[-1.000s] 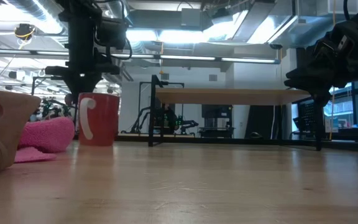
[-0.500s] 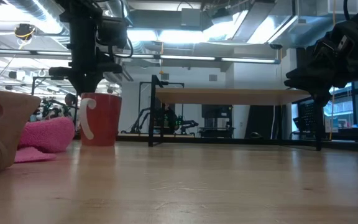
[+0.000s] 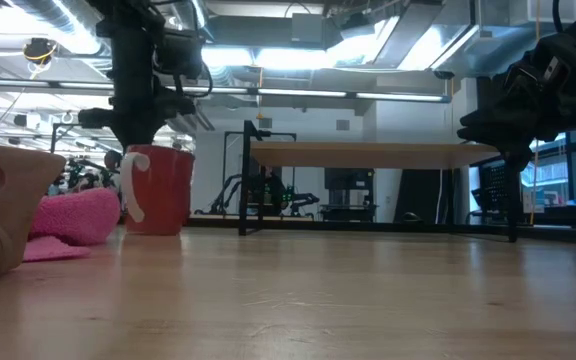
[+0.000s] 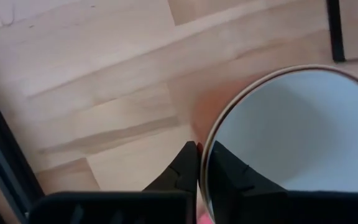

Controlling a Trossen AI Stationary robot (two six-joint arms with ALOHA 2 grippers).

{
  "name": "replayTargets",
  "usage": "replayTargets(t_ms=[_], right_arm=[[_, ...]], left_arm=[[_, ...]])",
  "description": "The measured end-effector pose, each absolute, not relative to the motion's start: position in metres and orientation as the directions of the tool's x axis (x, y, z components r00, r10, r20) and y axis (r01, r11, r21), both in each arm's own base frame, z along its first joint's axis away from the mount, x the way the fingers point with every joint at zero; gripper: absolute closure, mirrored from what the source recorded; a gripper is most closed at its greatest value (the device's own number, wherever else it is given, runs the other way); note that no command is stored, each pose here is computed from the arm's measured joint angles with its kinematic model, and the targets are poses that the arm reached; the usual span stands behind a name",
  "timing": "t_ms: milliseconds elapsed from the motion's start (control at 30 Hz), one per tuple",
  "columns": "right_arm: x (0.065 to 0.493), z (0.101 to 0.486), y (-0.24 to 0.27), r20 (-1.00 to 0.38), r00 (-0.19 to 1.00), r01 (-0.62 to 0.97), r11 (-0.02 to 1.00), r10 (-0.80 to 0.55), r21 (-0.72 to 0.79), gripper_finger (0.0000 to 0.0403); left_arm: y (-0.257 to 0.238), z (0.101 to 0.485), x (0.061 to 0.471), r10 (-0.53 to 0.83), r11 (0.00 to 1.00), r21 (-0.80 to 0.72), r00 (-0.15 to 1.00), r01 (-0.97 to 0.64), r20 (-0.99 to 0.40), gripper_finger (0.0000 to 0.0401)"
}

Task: Stack small to large cups/mugs on shelf
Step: Put the orange mug on the shelf

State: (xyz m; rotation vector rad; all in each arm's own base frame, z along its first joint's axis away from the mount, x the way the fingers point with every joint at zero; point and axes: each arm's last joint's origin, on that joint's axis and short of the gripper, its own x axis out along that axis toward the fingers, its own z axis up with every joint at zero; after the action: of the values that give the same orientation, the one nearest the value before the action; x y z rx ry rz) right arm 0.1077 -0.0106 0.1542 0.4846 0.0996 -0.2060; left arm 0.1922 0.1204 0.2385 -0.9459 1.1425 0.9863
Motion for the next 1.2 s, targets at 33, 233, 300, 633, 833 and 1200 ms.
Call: replayTargets(t_ms=[33, 233, 300, 633, 833, 1200], right_arm=[[0.108, 0.154, -0.011, -0.144, 0.974, 0.22, 0.865, -0.173, 0.451, 0.0302], [0.108, 0.154, -0.011, -0.144, 0.974, 0.22, 0.865, -0.173, 0.452, 0.0302], [0.108, 0.154, -0.011, -0.144, 0.974, 0.22, 0.865, -0.173, 0.452, 0.0302], [0.108, 0.154, -0.011, -0.143, 0.974, 0.22, 0.865, -0.173, 0.452, 0.0302], [0.108, 0.154, -0.011, -0.143, 0.974, 0.22, 0.865, -0.173, 0.452, 0.0302], [0.108, 0.154, -0.011, -0.144, 0.974, 0.22, 0.865, -0.173, 0.452, 0.0302]], left_arm=[[0.121, 0.241, 0.193, 0.129, 0.294, -0.093, 0.136, -0.951, -0.982, 0.0389], [0.123, 0.271, 0.197, 0.148, 0.33, -0.114, 0.171, -0.937, -0.974, 0.0389], [0.124, 0.284, 0.198, 0.156, 0.349, -0.121, 0.185, -0.929, -0.97, 0.0389], [0.115, 0.341, 0.198, 0.181, 0.445, -0.145, 0.247, -0.884, -0.952, 0.0389], [0.109, 0.378, 0.2, 0.219, 0.485, -0.213, 0.354, -0.848, -0.909, 0.0389], [0.11, 0.431, 0.206, 0.317, 0.505, -0.293, 0.49, -0.812, -0.812, 0.0389]])
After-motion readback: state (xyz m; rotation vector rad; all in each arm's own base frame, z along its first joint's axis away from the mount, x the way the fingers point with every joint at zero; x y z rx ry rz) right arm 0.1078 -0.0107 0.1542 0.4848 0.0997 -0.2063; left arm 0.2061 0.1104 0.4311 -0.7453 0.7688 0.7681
